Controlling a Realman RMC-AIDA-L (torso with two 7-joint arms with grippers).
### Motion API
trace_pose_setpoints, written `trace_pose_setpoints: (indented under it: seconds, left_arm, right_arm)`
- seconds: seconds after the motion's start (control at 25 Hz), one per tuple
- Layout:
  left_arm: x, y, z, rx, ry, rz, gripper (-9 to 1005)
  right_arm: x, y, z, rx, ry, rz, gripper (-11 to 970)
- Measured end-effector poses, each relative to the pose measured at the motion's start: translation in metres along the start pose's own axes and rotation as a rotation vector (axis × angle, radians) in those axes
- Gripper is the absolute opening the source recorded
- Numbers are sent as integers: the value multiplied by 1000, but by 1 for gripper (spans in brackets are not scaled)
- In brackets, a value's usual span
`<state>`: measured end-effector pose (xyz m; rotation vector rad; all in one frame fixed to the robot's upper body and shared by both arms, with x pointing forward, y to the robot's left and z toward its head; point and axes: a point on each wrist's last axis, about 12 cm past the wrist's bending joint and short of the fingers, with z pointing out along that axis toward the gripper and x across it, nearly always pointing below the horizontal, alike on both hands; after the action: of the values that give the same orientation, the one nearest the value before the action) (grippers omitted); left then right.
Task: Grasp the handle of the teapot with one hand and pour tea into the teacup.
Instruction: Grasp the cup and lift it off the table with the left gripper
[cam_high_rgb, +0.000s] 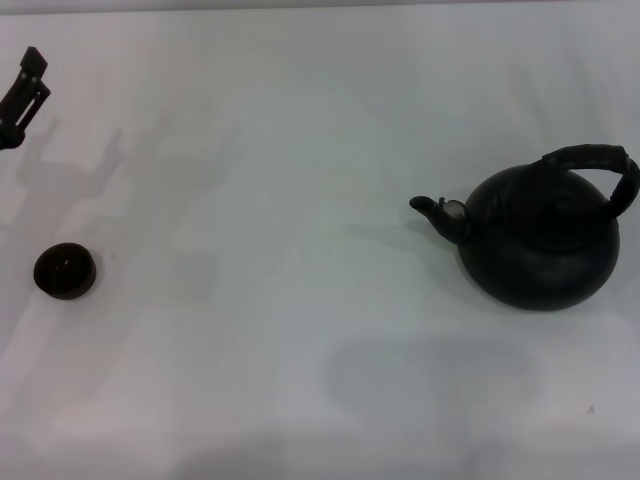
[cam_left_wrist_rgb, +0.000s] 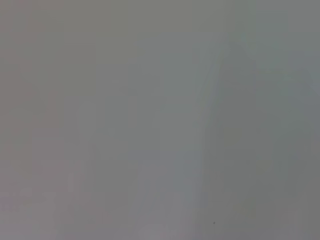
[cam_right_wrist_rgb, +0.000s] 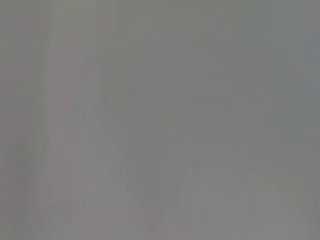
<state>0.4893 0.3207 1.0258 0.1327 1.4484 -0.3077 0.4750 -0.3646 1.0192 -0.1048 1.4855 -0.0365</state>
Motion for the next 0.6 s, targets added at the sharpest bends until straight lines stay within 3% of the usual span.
trace_pose_setpoints:
  seconds: [0.6]
  left_arm:
    - [2, -1, -2, -1, 6, -5, 861]
  right_arm:
    - [0, 0, 1, 0, 2, 0, 868]
